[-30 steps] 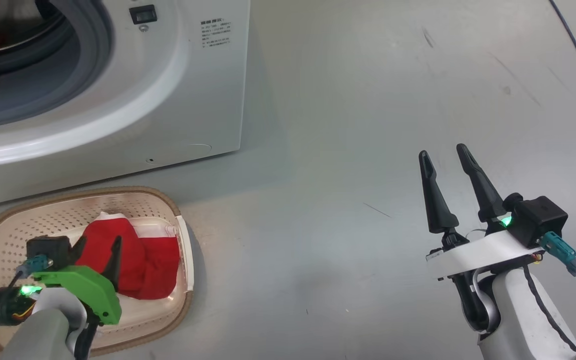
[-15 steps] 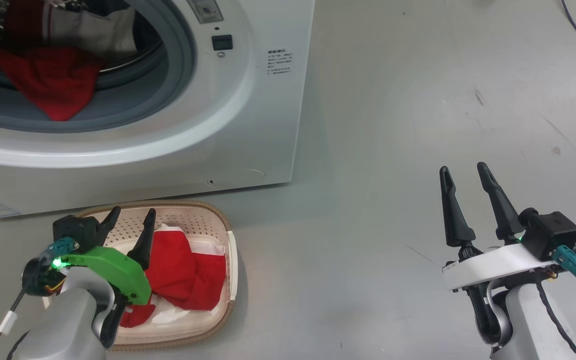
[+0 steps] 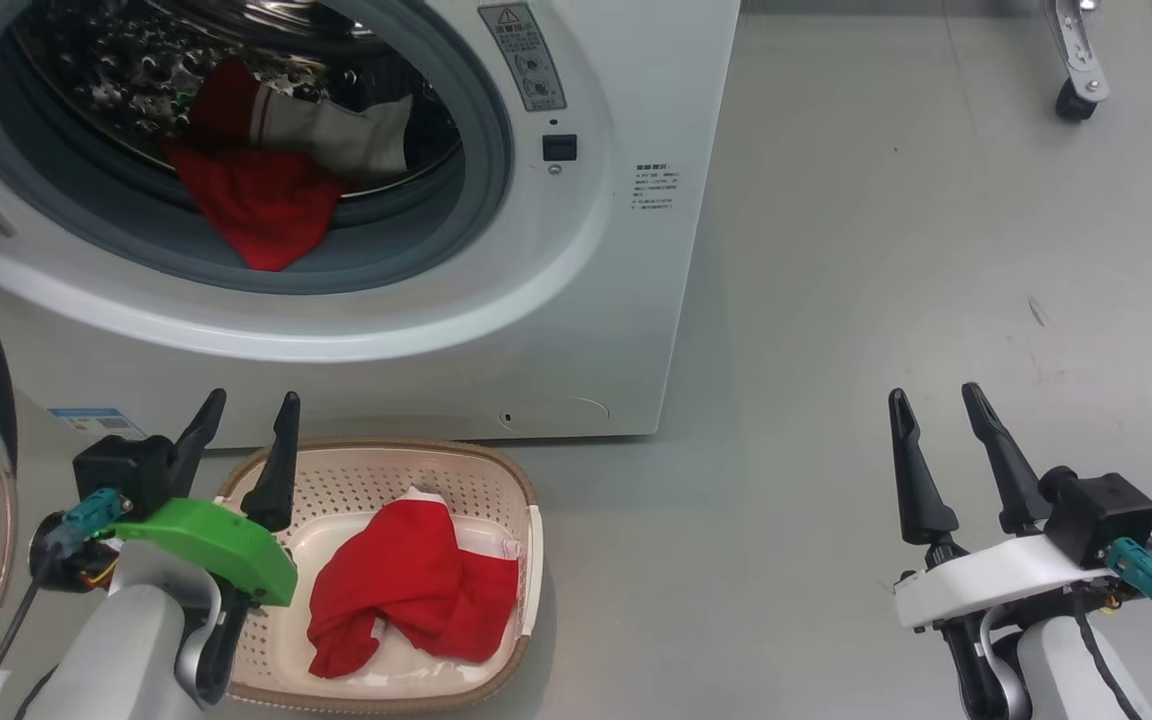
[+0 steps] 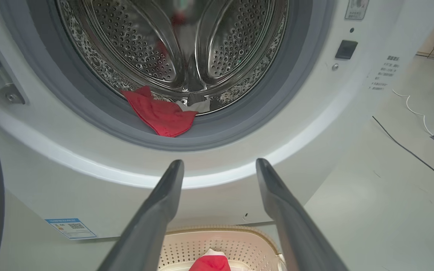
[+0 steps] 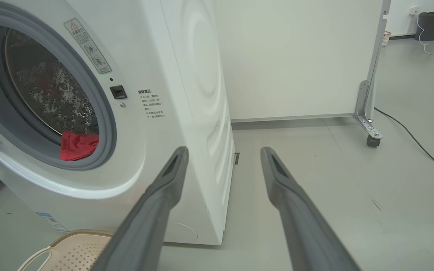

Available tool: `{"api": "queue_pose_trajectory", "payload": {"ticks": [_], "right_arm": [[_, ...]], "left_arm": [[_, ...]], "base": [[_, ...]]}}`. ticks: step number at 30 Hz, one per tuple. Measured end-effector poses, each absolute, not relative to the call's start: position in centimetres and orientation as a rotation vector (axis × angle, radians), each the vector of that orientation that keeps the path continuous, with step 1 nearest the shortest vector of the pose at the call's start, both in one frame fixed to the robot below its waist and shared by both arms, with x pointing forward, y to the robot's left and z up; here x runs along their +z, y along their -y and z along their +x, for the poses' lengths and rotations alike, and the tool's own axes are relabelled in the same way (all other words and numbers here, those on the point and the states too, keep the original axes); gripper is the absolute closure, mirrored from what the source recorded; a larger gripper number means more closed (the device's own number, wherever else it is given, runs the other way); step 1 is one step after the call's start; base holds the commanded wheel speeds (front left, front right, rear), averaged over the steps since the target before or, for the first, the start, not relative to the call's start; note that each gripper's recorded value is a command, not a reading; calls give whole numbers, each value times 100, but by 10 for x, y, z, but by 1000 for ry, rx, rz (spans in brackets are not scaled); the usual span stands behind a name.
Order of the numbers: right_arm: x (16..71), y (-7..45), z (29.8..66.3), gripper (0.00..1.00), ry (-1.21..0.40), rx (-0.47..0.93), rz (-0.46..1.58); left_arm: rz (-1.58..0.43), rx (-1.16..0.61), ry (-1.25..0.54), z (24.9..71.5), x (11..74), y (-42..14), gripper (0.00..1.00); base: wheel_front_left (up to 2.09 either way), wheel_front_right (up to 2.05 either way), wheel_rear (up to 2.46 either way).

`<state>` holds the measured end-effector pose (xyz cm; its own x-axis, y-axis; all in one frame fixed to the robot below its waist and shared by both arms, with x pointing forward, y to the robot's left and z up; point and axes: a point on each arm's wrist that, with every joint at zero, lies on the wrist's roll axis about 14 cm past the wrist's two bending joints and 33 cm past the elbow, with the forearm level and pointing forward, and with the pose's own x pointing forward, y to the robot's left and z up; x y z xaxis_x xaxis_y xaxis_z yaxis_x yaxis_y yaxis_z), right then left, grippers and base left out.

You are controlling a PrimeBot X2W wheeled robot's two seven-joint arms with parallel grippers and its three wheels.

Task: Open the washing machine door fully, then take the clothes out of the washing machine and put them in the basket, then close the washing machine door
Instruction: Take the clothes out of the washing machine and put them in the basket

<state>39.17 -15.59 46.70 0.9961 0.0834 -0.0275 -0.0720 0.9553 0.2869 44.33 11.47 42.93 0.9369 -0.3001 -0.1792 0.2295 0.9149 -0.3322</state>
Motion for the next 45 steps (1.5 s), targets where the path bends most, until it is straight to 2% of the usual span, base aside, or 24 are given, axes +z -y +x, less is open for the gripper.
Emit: {"api": "queue_pose_trajectory", "payload": {"ticks": [15,45], "right_arm": [[475,145,380,0,-23,124,284],[477,145,378,0,-18,126,286]], "left_arm": [[-352,-196,-140,412,452,-136,0],[-347,-173,-70,404,467,-137,0]], "base": [[0,0,0],[0,0,0]]}}
